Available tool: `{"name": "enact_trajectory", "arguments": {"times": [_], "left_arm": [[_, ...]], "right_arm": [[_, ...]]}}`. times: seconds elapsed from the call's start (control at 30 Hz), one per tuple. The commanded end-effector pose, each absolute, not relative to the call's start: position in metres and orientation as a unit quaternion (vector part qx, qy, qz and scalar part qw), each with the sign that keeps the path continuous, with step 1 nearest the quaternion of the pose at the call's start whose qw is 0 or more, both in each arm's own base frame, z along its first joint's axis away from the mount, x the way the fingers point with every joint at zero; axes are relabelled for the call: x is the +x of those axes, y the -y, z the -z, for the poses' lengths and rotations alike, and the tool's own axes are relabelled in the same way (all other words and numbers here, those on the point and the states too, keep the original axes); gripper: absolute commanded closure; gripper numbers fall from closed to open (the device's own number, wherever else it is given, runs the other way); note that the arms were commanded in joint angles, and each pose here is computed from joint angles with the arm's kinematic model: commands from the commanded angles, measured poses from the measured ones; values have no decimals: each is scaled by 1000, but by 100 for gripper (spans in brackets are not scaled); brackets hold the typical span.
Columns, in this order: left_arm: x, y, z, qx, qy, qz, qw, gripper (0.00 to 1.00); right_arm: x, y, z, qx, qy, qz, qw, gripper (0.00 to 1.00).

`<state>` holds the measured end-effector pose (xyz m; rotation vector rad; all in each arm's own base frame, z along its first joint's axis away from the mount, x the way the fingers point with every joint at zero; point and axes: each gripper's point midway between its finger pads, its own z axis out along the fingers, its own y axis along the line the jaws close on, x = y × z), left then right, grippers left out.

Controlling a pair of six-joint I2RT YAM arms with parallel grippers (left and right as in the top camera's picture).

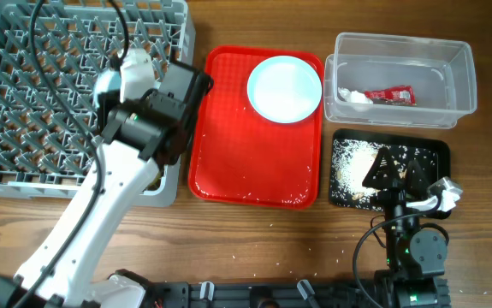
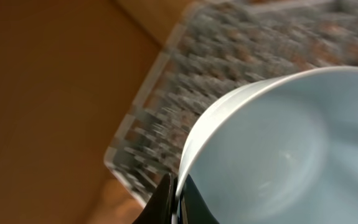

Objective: Sort waste into correct bins and load items into the dishwasher rack
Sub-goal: 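Place the light blue bowl in the dish rack with the left gripper, then grasp the edge of the light blue plate with the left gripper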

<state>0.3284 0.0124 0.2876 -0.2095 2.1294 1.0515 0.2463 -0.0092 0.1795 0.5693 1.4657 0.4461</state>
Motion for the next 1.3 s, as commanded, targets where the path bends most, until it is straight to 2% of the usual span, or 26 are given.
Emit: {"name": "enact_trajectory", "arguments": {"times": [0.0, 0.3, 0.57, 0.8, 0.87, 0.93, 1.0, 1.1, 1.13, 1.27], "left_arm": [[337, -38, -299, -91, -756, -542, 356, 96], [358, -92, -242, -149, -750, -578, 284, 96], [375, -87, -182, -114, -781, -569, 230, 96], [381, -66, -175, -96, -793, -550, 243, 95], [383, -55, -172, -85, -800, -540, 248, 90], [384, -45, -173, -75, -800, -537, 255, 71], [384, -41, -177, -74, -800, -534, 263, 42], [384, -32, -203, -90, -799, -514, 299, 28], [384, -21, -222, -99, -805, -484, 328, 20], [383, 48, -237, -51, -888, -282, 360, 18]], "right_arm": [[246, 10, -181, 256, -650, -203, 687, 0], [246, 10, -181, 255, -650, -203, 687, 0], [246, 10, -181, 256, -650, -203, 686, 0], [246, 10, -181, 256, -650, -203, 687, 1], [246, 10, -181, 256, -650, -203, 687, 0], [246, 10, -181, 256, -650, -203, 687, 0], [246, 10, -181, 255, -650, -203, 687, 0], [246, 10, -181, 256, -650, -203, 686, 0], [246, 10, -181, 256, -650, -203, 687, 0], [246, 10, -181, 256, -650, -203, 687, 0]]}}
